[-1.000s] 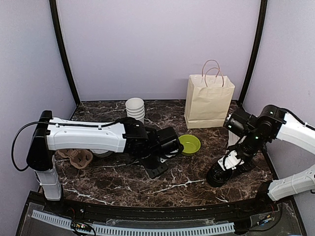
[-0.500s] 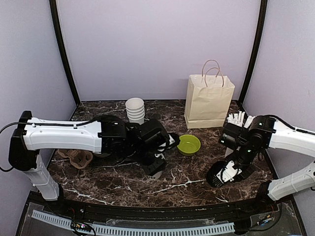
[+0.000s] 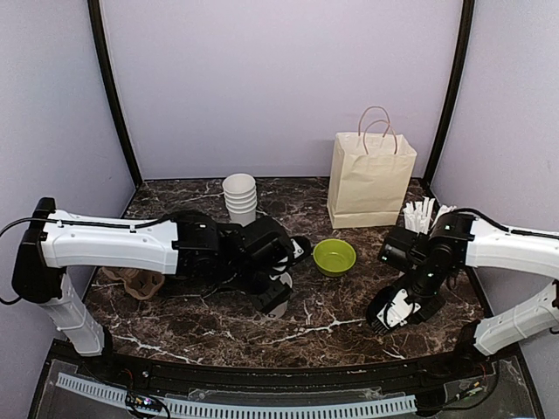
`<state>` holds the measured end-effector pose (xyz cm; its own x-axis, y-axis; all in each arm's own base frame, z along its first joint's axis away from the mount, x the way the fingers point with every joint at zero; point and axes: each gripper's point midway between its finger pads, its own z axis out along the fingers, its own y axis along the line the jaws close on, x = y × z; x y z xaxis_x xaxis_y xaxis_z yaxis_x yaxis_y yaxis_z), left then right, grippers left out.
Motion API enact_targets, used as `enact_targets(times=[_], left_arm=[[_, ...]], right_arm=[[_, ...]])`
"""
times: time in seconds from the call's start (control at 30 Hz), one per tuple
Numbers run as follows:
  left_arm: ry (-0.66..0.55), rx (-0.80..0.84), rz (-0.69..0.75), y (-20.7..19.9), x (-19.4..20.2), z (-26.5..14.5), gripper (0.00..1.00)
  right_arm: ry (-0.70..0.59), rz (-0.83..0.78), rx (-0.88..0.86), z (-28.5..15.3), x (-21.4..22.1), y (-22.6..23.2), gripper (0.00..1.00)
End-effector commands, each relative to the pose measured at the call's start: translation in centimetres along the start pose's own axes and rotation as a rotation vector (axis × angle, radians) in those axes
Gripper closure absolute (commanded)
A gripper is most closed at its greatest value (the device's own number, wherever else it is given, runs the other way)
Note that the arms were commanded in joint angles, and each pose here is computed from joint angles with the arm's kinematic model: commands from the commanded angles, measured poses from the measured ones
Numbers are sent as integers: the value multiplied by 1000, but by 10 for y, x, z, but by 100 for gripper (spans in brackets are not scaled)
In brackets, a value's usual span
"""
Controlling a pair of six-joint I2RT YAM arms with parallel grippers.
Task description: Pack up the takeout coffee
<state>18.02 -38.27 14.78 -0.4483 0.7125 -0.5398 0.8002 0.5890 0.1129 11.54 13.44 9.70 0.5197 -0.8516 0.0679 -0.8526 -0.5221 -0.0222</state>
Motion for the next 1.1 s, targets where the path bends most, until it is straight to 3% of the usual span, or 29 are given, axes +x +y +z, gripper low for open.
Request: enact_targets(times=[0.0,0.4,0.83,1.07], left_arm=[[-70,-10,-45,13,-9,-16,38],[-106,-37,-61,28,-7,-19,39],[-127,-50,-60,36,-14,-18,39],[-130,-52,-63,36,-15,-19,39]], right_arm=[[24,-31,-2,2,1,0,58],[66,-49,5,8,3,-5,67],[86,-64,-2,12,6,1,67],[82,-55,26,14,5,-4,75]])
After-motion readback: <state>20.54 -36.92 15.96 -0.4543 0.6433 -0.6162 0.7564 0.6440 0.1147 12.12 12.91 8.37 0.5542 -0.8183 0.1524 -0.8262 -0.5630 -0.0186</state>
